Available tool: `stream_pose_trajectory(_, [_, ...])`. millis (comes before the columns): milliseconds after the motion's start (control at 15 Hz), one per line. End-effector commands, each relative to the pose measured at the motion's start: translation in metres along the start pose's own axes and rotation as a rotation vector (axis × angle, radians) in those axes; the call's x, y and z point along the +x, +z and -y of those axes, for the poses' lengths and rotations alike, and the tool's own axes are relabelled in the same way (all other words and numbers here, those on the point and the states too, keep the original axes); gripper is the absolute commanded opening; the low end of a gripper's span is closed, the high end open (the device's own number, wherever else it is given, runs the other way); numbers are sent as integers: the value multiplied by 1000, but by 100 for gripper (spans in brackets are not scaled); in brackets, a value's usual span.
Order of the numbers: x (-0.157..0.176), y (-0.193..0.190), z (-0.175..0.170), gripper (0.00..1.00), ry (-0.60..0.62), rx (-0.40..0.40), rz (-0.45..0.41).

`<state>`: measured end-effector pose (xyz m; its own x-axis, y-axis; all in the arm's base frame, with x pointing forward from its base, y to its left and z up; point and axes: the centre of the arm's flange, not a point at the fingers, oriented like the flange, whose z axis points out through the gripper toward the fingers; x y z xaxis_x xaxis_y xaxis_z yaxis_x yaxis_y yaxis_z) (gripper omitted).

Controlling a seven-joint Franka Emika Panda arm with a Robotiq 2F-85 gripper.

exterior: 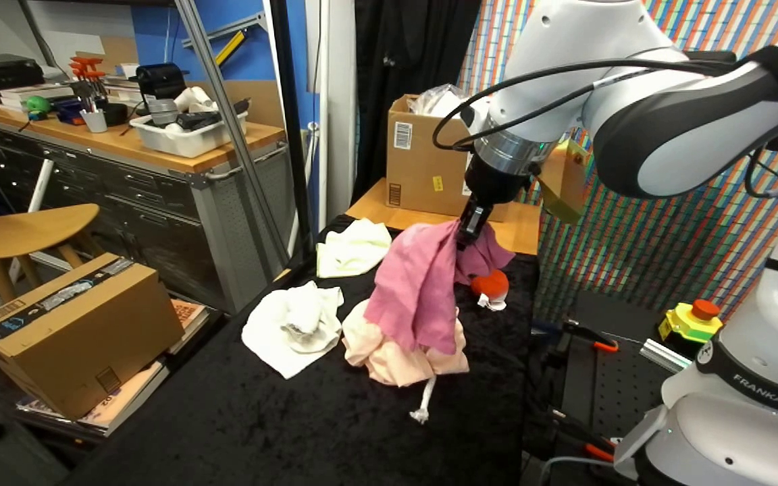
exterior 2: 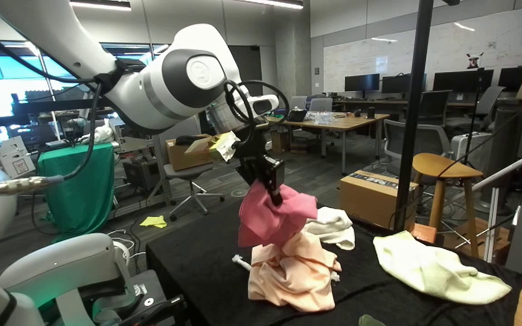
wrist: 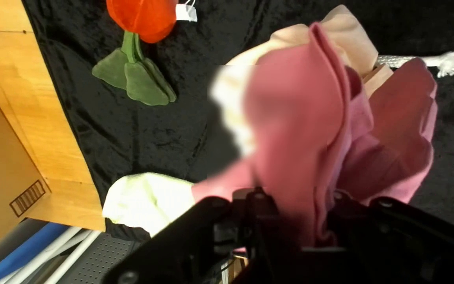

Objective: Pile up all the objects on the table.

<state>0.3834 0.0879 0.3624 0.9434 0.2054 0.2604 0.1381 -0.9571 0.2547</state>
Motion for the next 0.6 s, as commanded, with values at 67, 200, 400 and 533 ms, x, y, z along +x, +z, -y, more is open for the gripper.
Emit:
stream_pose_trajectory(67, [4,1,-3,63,-15,-22,-31])
stream_pose_trajectory(200, [10,0,-2,79,-21,-24,-29])
stream_pose_trajectory(400, [32,-2,4,99,-43,-7,-34])
stream_pose_trajectory(533, [56,-7,13,100,-61,9,-40])
